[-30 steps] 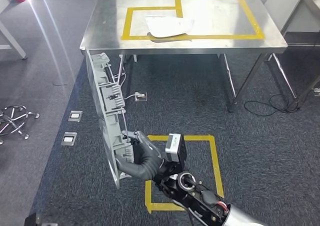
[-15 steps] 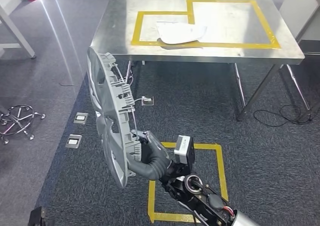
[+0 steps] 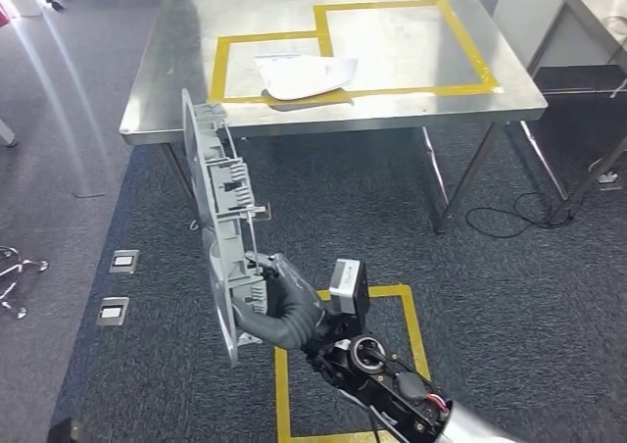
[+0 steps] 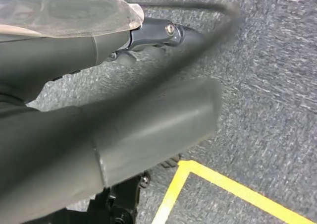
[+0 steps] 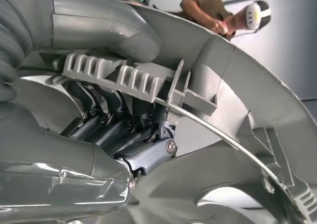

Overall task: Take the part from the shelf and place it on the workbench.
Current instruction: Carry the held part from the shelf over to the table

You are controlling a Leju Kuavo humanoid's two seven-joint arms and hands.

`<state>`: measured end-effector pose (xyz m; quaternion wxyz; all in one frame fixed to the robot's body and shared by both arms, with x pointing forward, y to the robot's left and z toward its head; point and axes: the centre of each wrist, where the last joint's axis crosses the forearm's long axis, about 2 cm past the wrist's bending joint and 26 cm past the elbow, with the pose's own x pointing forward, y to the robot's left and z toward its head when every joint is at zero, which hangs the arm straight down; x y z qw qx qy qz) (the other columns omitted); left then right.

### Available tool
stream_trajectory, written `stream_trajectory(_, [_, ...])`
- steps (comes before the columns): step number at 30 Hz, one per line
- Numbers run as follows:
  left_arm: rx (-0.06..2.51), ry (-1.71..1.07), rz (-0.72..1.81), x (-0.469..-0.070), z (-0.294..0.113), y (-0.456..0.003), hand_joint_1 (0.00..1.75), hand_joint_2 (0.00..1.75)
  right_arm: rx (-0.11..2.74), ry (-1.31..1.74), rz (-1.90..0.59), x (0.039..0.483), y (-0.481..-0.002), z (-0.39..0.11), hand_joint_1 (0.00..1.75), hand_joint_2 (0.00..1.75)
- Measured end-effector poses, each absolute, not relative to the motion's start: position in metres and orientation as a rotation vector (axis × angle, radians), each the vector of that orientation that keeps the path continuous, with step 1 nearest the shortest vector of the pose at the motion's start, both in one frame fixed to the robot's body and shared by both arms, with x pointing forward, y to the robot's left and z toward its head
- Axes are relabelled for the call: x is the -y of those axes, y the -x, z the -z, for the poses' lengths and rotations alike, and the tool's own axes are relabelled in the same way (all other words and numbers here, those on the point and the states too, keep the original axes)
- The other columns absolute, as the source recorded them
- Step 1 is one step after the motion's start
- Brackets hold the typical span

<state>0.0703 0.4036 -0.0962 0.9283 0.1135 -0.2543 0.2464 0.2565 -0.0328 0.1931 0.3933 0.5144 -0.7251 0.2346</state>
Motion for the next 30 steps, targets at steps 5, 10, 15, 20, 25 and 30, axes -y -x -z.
stream_trajectory(5, [0.522,-0.231,-0.505,-0.4030,0.0963,-0.0707,0.00,0.00,1.846,-1.301,-0.587,0.0340,-0.2580,-0.1937,1.55,1.75])
stream_trajectory(10, [0.521,-0.231,-0.504,-0.4028,0.0964,-0.0701,0.00,0.00,1.842,-1.296,-0.580,0.0357,-0.2576,-0.1911,1.55,1.75])
stream_trajectory(15, [0.521,-0.230,-0.504,-0.4020,0.0966,-0.0701,0.00,0.00,1.843,-1.293,-0.580,0.0365,-0.2581,-0.1908,1.55,1.75])
stream_trajectory(20, [0.525,-0.225,-0.505,-0.4008,0.0966,-0.0714,0.00,0.00,1.849,-1.295,-0.570,0.0366,-0.2589,-0.1918,1.55,1.75])
stream_trajectory(25, [0.523,-0.225,-0.504,-0.4014,0.0968,-0.0699,0.00,0.00,1.846,-1.296,-0.565,0.0368,-0.2587,-0.1910,1.55,1.75])
stream_trajectory(30, [0.524,-0.229,-0.503,-0.4036,0.0963,-0.0699,0.00,0.00,1.847,-1.297,-0.554,0.0370,-0.2591,-0.1911,1.55,1.75])
